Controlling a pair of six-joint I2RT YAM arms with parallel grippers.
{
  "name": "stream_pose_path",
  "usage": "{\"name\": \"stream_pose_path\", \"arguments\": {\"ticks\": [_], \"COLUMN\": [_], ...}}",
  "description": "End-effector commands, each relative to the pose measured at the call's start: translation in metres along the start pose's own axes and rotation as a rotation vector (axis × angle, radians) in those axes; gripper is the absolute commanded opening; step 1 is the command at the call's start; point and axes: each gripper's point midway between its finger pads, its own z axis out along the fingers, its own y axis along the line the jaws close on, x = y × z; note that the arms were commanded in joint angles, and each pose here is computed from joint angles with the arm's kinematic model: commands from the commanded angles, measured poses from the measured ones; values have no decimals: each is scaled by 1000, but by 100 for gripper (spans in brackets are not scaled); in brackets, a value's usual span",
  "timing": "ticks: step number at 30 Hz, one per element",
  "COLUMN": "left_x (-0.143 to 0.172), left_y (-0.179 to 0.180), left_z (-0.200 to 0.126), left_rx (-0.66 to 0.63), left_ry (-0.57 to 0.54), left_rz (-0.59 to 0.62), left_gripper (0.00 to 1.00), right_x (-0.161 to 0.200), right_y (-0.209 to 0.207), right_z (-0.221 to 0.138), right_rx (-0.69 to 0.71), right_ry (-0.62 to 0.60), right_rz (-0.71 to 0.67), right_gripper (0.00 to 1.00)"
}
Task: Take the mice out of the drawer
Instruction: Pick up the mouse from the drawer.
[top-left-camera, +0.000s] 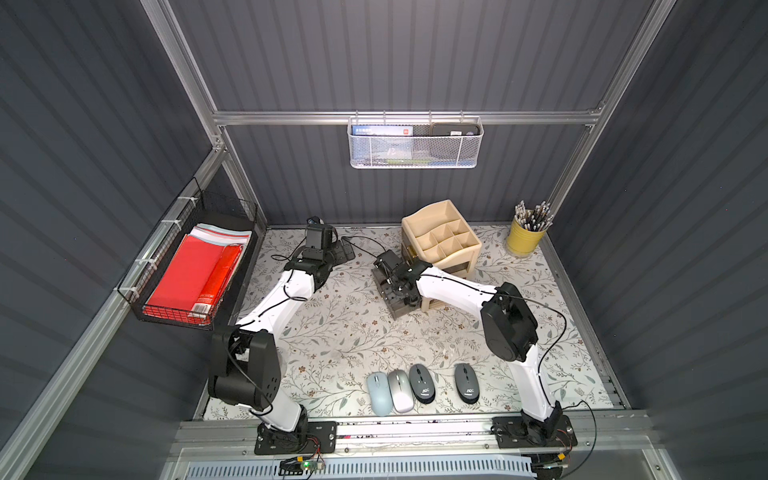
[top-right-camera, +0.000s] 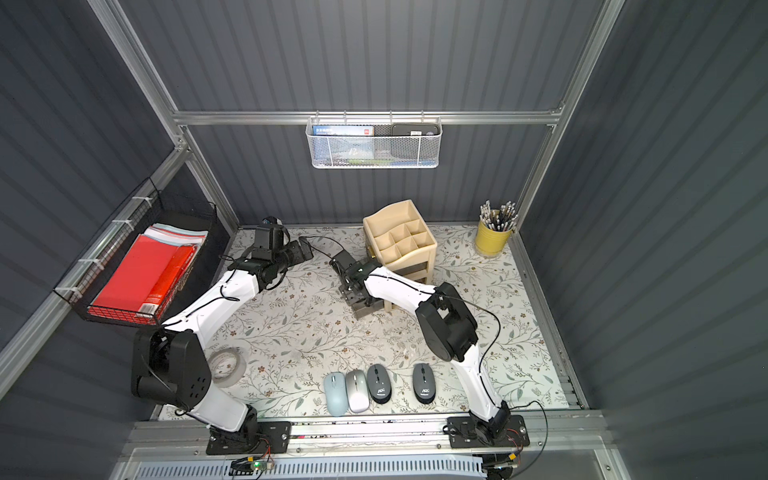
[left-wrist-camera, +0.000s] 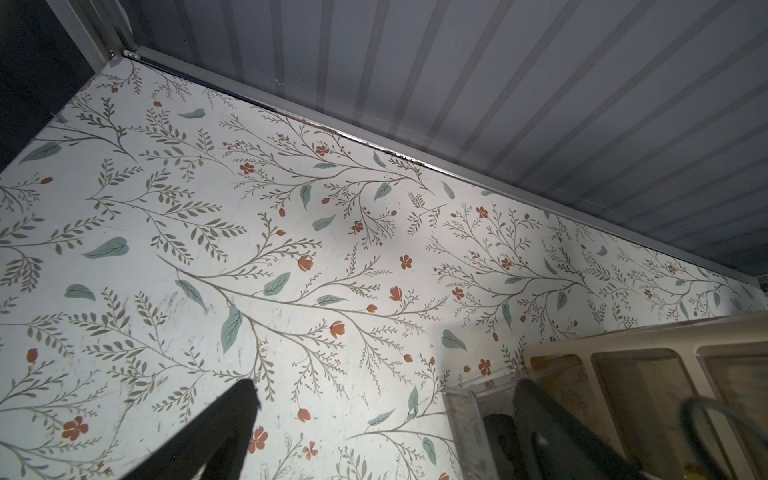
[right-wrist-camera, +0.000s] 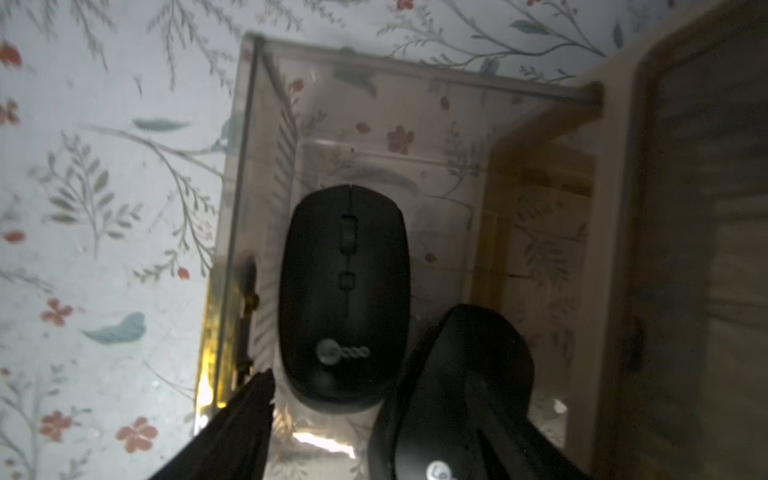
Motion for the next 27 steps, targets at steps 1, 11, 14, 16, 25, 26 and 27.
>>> {"name": "stream_pose_path", "arguments": {"ticks": [1, 11, 14, 16, 25, 26, 27], "left_x": [5, 8, 8, 9, 12, 12, 12], "left_y": [1, 2, 2, 2, 1, 1, 2], "left_z": [8, 12, 13, 14, 16, 16, 17], "left_rx": [2, 0, 2, 2, 6, 5, 3], "left_ry": [21, 31, 32, 35, 42, 43, 44], "left_rz": [22, 28, 26, 27, 32, 35, 34], "left_gripper": [99, 99, 99, 99, 99, 99, 99], "right_x": [17, 31, 35, 41, 65, 67, 67], "right_y": [10, 28, 26, 26, 10, 8, 10], "right_z": [4, 36, 48, 56, 87, 88, 86], "right_rx": [-84, -206, -209, -243, -238, -238, -253], "right_ry": [66, 140, 173, 209, 326, 344, 356], "right_rz": [-34, -120, -149, -161, -203, -210, -213], "right_gripper": [83, 80, 79, 82, 91, 92, 92]}}
